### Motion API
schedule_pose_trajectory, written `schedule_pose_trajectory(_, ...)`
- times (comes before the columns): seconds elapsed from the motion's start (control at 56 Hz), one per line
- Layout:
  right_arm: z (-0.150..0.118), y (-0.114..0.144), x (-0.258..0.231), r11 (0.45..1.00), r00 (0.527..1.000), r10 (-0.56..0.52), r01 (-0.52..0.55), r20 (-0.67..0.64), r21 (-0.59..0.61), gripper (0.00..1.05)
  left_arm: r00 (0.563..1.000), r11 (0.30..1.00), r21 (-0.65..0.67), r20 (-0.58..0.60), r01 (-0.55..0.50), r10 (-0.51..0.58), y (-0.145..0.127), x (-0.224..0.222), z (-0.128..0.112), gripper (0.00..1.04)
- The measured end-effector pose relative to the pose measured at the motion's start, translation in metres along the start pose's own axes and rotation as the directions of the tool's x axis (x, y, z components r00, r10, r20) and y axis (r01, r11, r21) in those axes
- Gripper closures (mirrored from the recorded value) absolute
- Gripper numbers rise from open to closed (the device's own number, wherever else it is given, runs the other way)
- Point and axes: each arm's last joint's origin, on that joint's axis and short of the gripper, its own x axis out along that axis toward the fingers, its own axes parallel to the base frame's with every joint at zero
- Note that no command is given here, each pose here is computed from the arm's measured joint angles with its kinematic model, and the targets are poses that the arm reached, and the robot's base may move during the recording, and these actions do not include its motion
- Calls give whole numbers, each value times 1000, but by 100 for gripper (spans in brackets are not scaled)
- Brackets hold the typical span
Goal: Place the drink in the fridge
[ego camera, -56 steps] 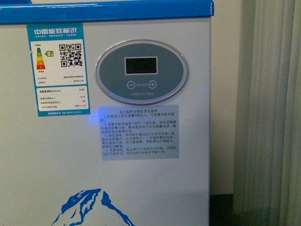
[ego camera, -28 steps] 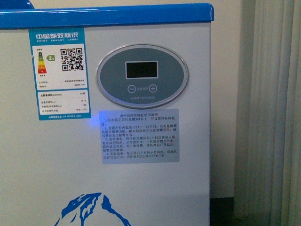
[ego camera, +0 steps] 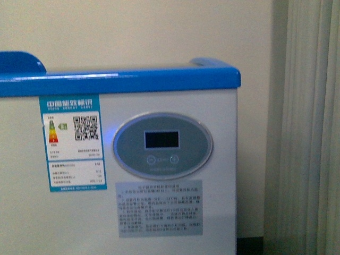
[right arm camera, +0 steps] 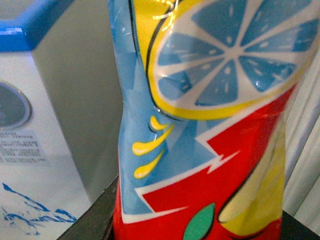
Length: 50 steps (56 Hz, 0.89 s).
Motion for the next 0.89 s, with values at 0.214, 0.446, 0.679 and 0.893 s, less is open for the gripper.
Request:
schedule_pose_trajectory(0.214,0,0,0,1000,1000,0,0,0,0,61,1000,1000,0,0,-1,1,0,0,0,8)
schedule_pose_trajectory(0.446,0,0,0,1000,1000,0,0,2,1,61,1000,1000,0,0,-1,1,0,0,0,8)
schedule_pose_trajectory(0.679,0,0,0,1000,1000,0,0,3,1,61,1000,1000,0,0,0,0,0,0,0,8)
schedule_pose_trajectory(0.893,1,0,-1,1000,1000,0,0,4,1,61,1000,1000,0,0,0,0,0,0,0,8)
